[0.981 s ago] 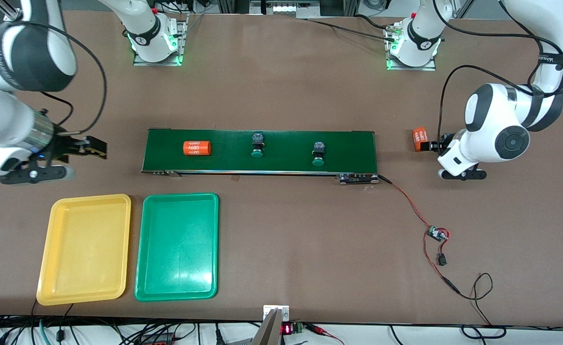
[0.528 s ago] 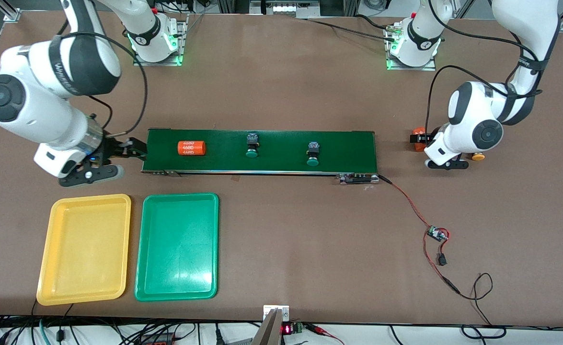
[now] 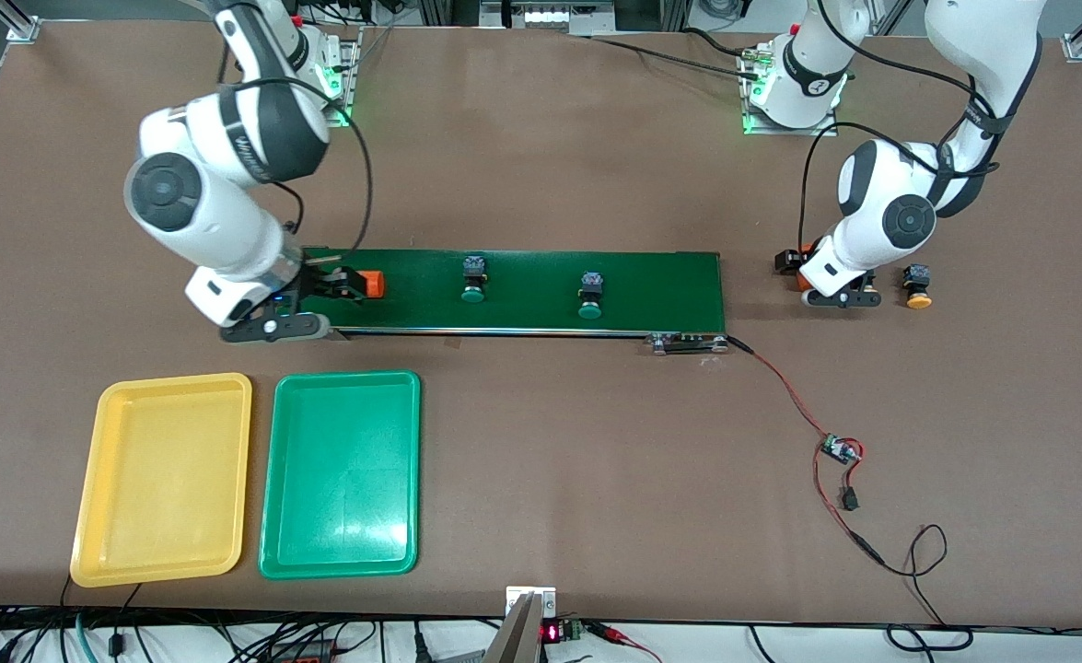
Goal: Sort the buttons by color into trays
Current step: 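Grasp the belt's green button with the right gripper while the left gripper grasps capacitor, then carry the button toward the green tray while the left gripper places capacitor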
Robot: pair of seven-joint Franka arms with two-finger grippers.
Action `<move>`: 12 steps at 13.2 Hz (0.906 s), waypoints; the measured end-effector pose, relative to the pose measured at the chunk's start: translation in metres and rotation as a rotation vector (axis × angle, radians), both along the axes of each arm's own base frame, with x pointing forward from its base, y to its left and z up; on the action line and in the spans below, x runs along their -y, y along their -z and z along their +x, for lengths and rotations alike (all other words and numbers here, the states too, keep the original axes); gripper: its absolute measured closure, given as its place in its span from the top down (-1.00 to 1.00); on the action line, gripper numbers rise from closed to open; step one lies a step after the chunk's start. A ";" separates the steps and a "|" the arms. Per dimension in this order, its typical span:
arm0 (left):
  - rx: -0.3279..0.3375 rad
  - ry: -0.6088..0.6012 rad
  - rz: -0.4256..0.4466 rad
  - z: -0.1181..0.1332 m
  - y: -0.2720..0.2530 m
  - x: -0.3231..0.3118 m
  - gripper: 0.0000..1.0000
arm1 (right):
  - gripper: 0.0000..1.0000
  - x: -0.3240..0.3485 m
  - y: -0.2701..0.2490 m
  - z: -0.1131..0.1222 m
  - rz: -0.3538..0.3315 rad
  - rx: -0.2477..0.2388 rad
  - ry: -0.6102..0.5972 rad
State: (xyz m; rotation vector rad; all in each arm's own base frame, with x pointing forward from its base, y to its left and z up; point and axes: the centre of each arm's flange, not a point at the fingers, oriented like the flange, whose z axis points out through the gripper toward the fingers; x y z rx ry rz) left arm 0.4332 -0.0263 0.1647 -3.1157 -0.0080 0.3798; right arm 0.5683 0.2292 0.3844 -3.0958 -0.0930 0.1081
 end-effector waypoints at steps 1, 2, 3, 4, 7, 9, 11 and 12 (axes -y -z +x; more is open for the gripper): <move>0.002 0.000 0.000 0.000 -0.001 0.000 0.25 | 1.00 -0.014 0.007 -0.006 -0.005 -0.008 0.012; 0.005 0.001 0.000 0.001 -0.002 0.000 0.00 | 1.00 -0.028 0.013 -0.011 -0.009 -0.009 0.021; 0.007 0.001 0.000 0.002 -0.003 0.000 -0.01 | 1.00 -0.041 0.018 -0.016 -0.010 -0.008 0.026; 0.009 0.001 0.001 0.003 -0.006 0.000 -0.01 | 1.00 -0.054 0.023 -0.021 -0.009 -0.003 0.028; 0.001 0.001 0.009 0.017 -0.030 -0.001 -0.01 | 1.00 -0.088 0.037 -0.035 0.002 0.010 0.036; -0.026 0.005 0.017 0.039 -0.061 0.001 -0.01 | 1.00 -0.106 0.049 -0.042 0.008 0.009 0.042; -0.041 0.050 0.014 0.066 -0.098 0.010 -0.01 | 1.00 -0.119 0.067 -0.050 -0.002 -0.009 0.025; -0.038 0.098 0.004 0.079 -0.117 0.020 -0.01 | 1.00 -0.124 0.077 -0.054 -0.010 -0.022 0.015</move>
